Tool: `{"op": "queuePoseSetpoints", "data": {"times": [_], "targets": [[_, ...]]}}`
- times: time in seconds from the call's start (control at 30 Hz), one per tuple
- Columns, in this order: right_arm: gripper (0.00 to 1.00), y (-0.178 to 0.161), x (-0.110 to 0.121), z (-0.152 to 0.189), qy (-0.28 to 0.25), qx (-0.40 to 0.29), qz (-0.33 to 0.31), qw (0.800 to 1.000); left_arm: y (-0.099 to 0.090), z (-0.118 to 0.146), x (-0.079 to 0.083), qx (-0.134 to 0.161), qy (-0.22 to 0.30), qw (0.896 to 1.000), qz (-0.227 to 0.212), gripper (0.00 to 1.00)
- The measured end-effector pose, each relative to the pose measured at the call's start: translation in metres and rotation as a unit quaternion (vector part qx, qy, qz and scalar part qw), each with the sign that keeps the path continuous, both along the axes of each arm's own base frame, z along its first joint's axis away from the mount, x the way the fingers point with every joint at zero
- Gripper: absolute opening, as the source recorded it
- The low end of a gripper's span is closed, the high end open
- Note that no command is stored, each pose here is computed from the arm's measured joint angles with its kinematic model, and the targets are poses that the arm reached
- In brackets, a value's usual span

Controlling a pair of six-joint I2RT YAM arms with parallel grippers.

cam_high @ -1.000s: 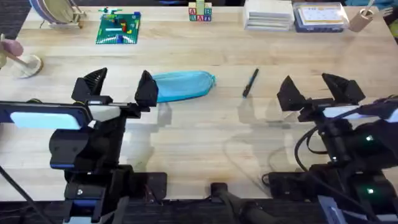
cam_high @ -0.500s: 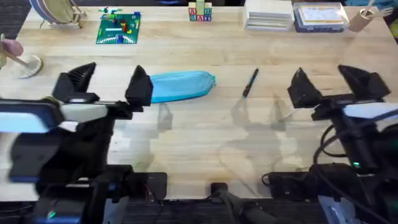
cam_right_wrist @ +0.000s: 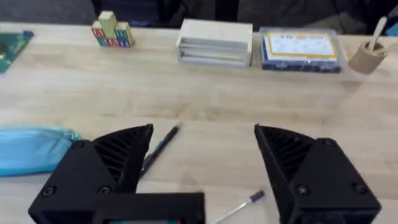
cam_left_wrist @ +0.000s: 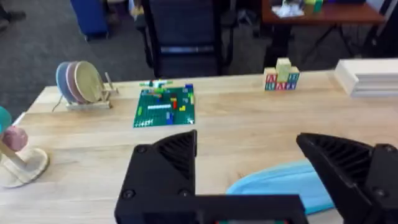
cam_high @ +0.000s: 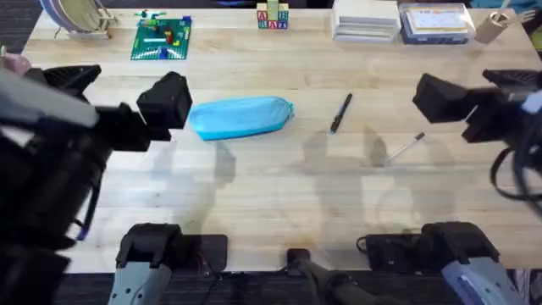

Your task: Unzip the bag, pick up the pens from the table one at a time and place them inside, then zip the bag closed.

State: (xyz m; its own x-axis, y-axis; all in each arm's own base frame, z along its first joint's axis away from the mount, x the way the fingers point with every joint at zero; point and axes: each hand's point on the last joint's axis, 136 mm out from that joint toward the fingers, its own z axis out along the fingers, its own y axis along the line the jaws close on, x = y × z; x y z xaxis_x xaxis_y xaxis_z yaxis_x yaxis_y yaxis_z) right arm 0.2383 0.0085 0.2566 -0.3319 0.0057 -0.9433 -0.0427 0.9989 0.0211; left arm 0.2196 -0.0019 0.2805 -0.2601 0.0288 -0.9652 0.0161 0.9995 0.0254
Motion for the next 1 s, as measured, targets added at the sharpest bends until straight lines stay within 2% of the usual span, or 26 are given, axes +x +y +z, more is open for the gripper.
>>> {"op": "queuePoseSetpoints", "data": {"times": [0.17,0.37,0.67,1.0], "targets": [[0.996,0.001,0.007,0.004,0.065,0.001,0.003,0.998,0.000,-0.007,0.011,0.001,0.090,0.996,0.000,0.991],[0.997,0.001,0.016,0.007,0.120,0.001,0.003,0.993,0.000,-0.006,0.031,0.002,0.163,0.987,0.000,0.991],[0.996,0.001,0.027,-0.003,0.201,0.001,0.003,0.979,0.000,-0.015,0.055,0.003,0.246,0.969,-0.001,0.991],[0.996,0.001,0.040,-0.028,0.285,0.001,0.003,0.958,0.000,-0.036,0.065,0.003,0.312,0.950,-0.001,0.993]]}}
